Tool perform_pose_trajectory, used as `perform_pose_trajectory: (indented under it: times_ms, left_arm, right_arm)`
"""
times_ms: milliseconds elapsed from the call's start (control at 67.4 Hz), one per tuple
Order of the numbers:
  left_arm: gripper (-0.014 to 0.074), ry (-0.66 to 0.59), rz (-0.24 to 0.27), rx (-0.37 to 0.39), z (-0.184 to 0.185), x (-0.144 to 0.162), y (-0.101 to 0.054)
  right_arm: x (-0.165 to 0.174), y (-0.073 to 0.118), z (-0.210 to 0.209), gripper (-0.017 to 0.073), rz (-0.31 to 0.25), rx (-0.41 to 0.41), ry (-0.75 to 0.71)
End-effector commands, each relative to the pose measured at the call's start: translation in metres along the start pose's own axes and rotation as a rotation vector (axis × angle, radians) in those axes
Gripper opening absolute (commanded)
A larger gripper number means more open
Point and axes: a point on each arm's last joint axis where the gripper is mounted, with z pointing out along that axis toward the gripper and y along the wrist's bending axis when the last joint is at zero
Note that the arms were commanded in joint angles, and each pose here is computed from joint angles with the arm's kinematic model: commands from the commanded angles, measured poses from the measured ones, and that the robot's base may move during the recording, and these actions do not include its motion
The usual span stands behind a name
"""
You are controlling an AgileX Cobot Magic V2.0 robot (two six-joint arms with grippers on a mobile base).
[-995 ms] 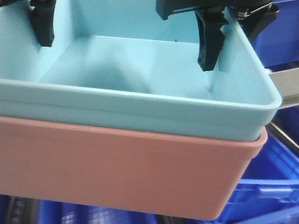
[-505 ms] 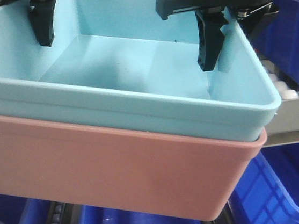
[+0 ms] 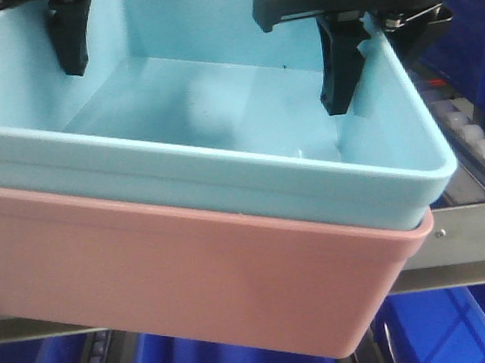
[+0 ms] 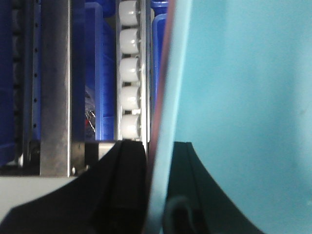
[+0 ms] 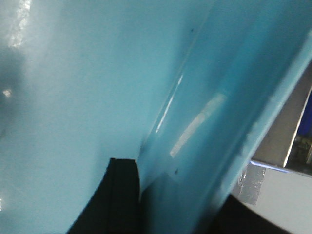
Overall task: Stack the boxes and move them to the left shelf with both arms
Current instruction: 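Hold the stacked bins with both grippers as the base approaches the roller shelf, then lower the stacked bins with both grippers onto the roller-track shelf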
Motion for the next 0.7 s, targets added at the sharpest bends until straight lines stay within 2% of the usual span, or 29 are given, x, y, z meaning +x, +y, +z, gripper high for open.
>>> perform_pose_trajectory:
  times_ms: [0,683]
  left_arm:
    - [-0.0008,-0.132,-0.08,0.303,-0.0334,-0.0115,-0.0273]
    - [-0.0008,-0.132,-0.08,0.303,-0.0334,-0.0115,-0.0273]
  right_arm:
    - [-0.0304,0.0263,-0.0394,0.0057,0.038,-0.227,-0.296]
    - [-0.0304,0.0263,-0.0394,0.0057,0.038,-0.227,-0.296]
